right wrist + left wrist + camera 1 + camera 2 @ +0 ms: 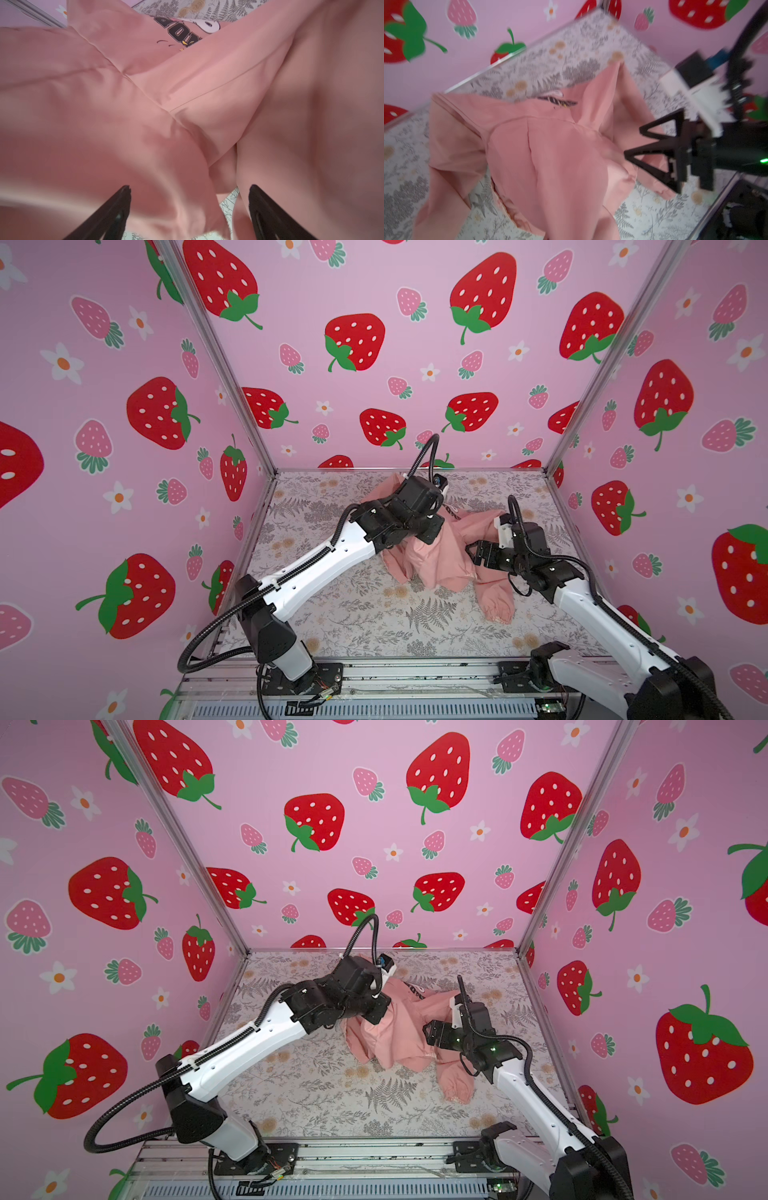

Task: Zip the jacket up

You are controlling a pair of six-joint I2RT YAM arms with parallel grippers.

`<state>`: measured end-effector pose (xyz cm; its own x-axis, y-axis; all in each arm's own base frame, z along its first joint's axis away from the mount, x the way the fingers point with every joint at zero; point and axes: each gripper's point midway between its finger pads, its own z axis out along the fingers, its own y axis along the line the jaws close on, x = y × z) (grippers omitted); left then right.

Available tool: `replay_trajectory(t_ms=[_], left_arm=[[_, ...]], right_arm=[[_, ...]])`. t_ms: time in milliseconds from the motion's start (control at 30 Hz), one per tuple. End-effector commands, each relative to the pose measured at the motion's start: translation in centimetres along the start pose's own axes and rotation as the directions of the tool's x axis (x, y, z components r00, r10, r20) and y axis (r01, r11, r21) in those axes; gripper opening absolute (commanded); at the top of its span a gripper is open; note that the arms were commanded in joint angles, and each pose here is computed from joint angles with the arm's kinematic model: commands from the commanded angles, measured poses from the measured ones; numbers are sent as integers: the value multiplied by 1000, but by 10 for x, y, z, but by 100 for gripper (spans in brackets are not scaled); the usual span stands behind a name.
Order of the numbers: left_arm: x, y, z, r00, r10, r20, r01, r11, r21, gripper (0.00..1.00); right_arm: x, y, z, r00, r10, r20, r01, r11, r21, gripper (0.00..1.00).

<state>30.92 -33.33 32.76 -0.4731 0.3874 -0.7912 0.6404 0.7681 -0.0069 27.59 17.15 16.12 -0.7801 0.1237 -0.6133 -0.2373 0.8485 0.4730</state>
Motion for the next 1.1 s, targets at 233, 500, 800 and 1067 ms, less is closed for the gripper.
replay_trajectory(t_ms=[233, 500, 800, 1067], left_arm=[[-133, 23, -113, 923, -44, 381, 13, 997, 82, 0], [-187, 45, -158, 811, -183, 556, 89, 978, 191, 0], [-209, 47, -189, 732, -276, 623, 100, 948, 303, 0], [-206, 55, -183, 737, -297, 607, 128, 943, 307, 0]], right_arm=[[-55, 36, -17, 980, -114, 164, 125, 991, -57, 91], [-61, 73, -28, 931, -241, 276, 278, 955, -106, 92], [-28, 135, -39, 797, -379, 470, 501, 850, -164, 89], [-16, 172, -50, 697, -395, 599, 584, 797, -154, 92]])
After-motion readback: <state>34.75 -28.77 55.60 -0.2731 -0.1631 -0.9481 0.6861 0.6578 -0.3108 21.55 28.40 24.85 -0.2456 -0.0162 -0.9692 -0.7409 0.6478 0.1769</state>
